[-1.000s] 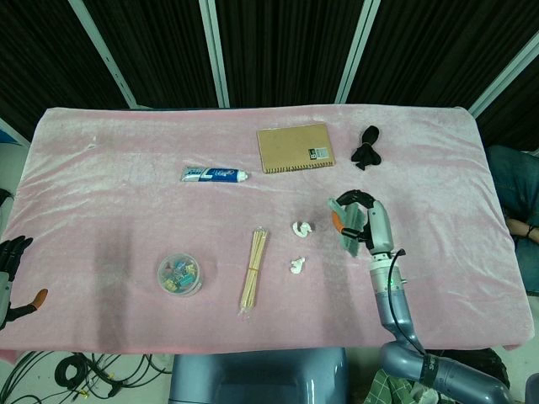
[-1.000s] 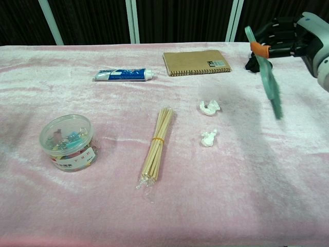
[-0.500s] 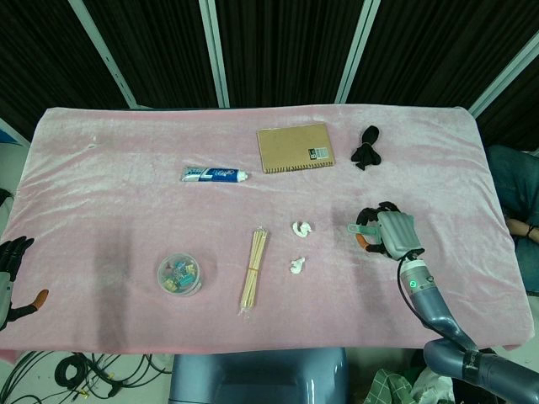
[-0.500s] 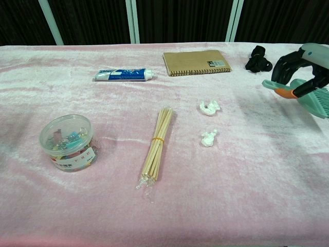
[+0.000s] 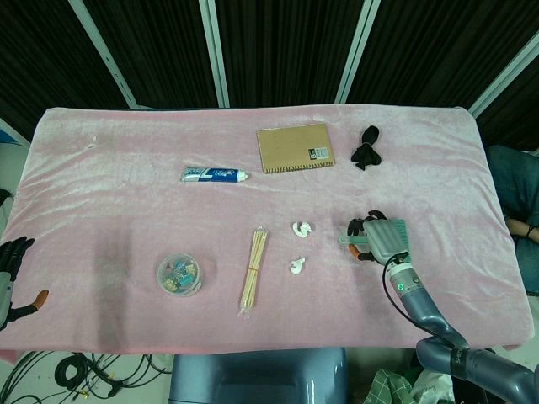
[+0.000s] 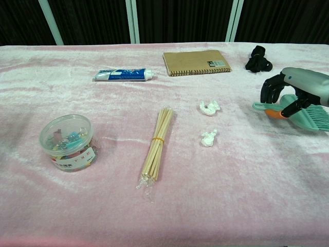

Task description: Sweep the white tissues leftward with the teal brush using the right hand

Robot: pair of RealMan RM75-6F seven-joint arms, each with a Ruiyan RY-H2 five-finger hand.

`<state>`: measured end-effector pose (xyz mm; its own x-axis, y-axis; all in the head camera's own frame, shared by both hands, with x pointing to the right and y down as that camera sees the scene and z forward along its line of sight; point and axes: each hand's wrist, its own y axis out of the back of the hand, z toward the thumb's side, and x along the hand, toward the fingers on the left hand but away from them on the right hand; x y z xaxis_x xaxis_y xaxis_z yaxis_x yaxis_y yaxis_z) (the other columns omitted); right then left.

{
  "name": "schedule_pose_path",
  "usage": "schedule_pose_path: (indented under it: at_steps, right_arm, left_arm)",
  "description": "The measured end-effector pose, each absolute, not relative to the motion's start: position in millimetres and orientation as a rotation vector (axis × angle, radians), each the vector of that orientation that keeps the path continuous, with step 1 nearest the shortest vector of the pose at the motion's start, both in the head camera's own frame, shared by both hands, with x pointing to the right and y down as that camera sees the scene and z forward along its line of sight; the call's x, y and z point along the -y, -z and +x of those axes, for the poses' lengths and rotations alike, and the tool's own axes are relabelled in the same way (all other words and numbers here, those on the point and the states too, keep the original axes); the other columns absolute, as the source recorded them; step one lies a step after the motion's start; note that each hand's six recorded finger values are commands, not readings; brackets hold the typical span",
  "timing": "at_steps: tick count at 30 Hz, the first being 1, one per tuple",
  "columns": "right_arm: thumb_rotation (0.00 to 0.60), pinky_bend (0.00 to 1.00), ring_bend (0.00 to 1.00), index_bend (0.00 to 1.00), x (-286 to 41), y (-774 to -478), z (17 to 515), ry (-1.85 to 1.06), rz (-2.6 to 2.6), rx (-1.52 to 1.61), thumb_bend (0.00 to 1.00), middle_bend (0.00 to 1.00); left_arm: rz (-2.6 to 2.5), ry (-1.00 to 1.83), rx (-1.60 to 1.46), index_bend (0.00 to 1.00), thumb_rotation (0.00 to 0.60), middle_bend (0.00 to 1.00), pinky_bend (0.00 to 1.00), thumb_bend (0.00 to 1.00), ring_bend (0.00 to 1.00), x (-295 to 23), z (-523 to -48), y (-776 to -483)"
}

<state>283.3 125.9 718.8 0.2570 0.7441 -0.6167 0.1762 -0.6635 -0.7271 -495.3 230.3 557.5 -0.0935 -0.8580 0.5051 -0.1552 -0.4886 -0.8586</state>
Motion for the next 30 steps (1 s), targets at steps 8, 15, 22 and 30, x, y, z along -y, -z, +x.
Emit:
schedule_pose_path:
  at_steps: [8, 15, 22, 30]
  right_arm:
    - [0.600, 0.12, 0.21, 0.48, -131, -728, 290, -1.513, -2.005, 0.751, 0.07, 0.33]
    - [0.600, 0.12, 0.14, 0.26, -133, -727, 293, -1.590, -2.012, 0.743, 0.00, 0.11]
    - [0.600, 0.12, 0.13, 0.20, -123, -709, 295, -1.568, -2.011, 0.844, 0.00, 0.10]
    - [0.600, 0.12, 0.13, 0.20, -121, -661, 333, -1.477, -1.844, 1.026, 0.00, 0.10]
  left_arm:
    - [-1.626, 1.643, -1.110, 0.09, 0.600, 0.05, 0.00, 0.28, 0.00, -231, -496, -558]
    - [-1.620, 1.646, -1.109, 0.09, 0.600, 0.05, 0.00, 0.28, 0.00, -231, -496, -558]
    - [-1.616, 1.646, -1.110, 0.09, 0.600, 0.05, 0.00, 0.28, 0.00, -231, -496, -558]
    - [-1.599, 1.631, -1.112, 0.08, 0.600, 0.05, 0.00, 0.28, 0.00, -229, -496, -556]
